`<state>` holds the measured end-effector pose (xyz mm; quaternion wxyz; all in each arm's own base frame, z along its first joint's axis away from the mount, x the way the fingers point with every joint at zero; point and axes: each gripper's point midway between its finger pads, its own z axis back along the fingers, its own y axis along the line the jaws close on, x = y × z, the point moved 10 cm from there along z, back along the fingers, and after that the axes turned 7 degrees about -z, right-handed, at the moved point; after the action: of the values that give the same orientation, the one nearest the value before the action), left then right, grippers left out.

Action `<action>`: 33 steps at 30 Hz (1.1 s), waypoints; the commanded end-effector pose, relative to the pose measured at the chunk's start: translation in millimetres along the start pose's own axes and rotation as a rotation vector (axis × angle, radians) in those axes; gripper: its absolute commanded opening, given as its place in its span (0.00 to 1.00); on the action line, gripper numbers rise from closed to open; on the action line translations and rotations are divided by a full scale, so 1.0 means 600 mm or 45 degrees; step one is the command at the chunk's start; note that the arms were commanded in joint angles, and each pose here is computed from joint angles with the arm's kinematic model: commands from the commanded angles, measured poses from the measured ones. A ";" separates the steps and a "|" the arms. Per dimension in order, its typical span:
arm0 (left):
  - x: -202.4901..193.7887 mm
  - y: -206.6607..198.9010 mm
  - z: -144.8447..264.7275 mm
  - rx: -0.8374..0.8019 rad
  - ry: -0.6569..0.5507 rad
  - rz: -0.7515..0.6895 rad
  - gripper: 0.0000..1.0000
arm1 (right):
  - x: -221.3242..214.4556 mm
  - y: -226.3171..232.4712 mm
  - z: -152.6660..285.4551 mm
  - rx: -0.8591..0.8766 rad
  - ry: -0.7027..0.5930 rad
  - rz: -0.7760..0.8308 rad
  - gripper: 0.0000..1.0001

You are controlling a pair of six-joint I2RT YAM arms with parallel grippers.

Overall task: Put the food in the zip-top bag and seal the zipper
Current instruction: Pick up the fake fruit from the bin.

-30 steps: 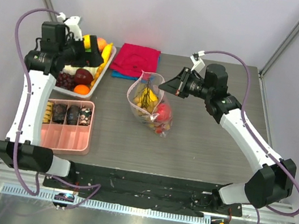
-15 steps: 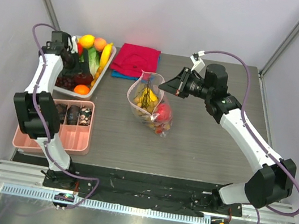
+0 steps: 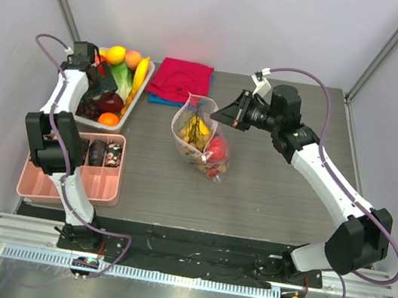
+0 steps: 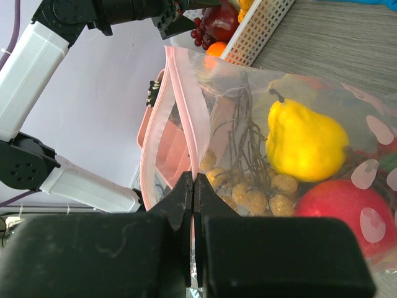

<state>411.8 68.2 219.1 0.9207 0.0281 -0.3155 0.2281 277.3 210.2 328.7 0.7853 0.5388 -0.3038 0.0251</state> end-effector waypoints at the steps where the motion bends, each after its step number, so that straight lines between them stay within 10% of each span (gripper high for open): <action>1: 0.020 -0.011 -0.017 -0.001 -0.058 0.151 1.00 | 0.009 0.010 -0.003 0.046 -0.038 0.071 0.01; 15: 0.006 -0.022 -0.047 -0.025 0.048 0.271 0.99 | 0.006 0.009 -0.003 0.044 -0.032 0.076 0.01; 23: 0.033 -0.006 0.007 -0.054 -0.042 0.310 0.59 | 0.005 0.008 0.001 0.041 -0.031 0.087 0.01; 33: 0.086 -0.006 0.162 -0.187 -0.375 0.247 0.49 | 0.004 0.007 0.002 0.039 -0.030 0.096 0.01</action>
<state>409.8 68.8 257.7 0.8762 -0.0200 -0.3607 0.3190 277.6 209.7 327.4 0.7854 0.5351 -0.3093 0.0336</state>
